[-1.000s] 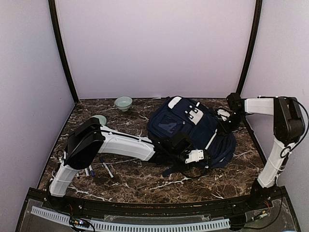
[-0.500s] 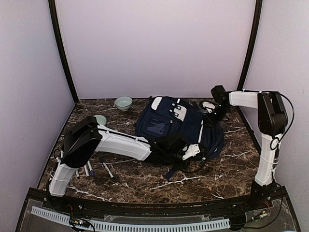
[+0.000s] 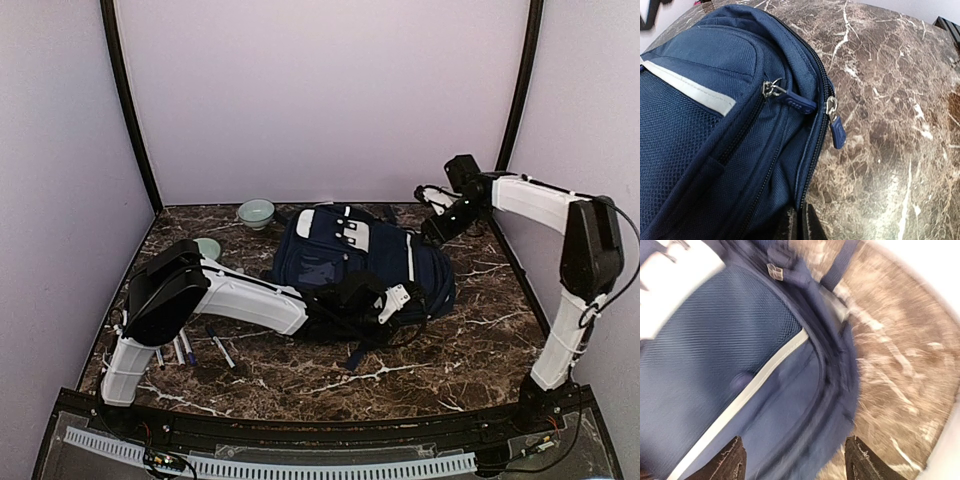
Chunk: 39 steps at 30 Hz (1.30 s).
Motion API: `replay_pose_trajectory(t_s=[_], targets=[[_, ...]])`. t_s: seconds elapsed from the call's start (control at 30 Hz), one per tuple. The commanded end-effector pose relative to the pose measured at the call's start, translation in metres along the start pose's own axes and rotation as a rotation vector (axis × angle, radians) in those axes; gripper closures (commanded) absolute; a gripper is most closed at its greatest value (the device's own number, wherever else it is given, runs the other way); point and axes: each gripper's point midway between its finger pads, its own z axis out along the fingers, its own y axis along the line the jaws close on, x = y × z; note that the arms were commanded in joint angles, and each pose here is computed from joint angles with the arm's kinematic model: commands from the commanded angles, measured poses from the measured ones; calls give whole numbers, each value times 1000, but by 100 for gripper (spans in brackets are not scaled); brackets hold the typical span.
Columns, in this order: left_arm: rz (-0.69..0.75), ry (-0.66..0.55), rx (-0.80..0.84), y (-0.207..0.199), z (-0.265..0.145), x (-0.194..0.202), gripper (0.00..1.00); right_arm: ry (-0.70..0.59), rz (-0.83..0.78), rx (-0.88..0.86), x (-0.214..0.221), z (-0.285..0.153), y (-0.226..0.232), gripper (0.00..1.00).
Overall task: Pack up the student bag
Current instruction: Rotate the student bag at the center of the board, then grab the largest pocket of the student bag.
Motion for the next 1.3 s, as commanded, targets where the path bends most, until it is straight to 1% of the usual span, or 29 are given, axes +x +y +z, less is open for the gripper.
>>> replay_pose_trajectory(t_s=[0.0, 0.07, 0.13, 0.2, 0.27, 0.33, 0.37, 0.4, 0.5, 0.67, 0.83, 0.97, 1.1, 1.2, 1.27], targets=[[-24, -191, 19, -8, -23, -64, 100, -141, 0, 74, 1, -76, 6, 31], [-26, -211, 19, -8, -24, -70, 100, -160, -3, 73, 15, -90, 15, 31], [-30, -231, 14, -7, -25, -76, 100, -144, -8, 55, 36, -94, 26, 32], [-32, -262, 10, -6, -27, -85, 100, -107, -28, -5, 63, -91, 45, 33], [-29, -284, -9, -2, -28, -90, 100, -63, -90, -111, 90, -87, 71, 34], [-39, -311, -28, 2, -29, -97, 100, -17, -123, -148, 114, -79, 84, 36], [-45, -323, -38, 3, -30, -99, 100, -9, -133, -171, 121, -78, 89, 39], [-51, -334, -48, 5, -29, -101, 100, -3, -139, -185, 123, -80, 91, 41], [-83, -380, -64, 9, -31, -110, 100, -31, -132, -187, 114, -83, 92, 42], [-113, -445, -68, 12, -33, -131, 100, 24, -105, -241, 119, -72, 98, 44], [-136, -471, -67, 14, -30, -142, 100, 12, -76, -266, 115, -66, 102, 45], [-148, -491, -78, 16, -32, -150, 100, 3, -68, -235, 113, -63, 97, 46], [-148, -504, -80, 17, -35, -157, 100, 3, -61, -205, 114, -57, 92, 50], [-152, -516, -75, 17, -39, -161, 100, -3, -60, -191, 112, -53, 89, 56], [-156, -520, -67, 16, -40, -163, 100, -14, -59, -190, 109, -50, 88, 58]])
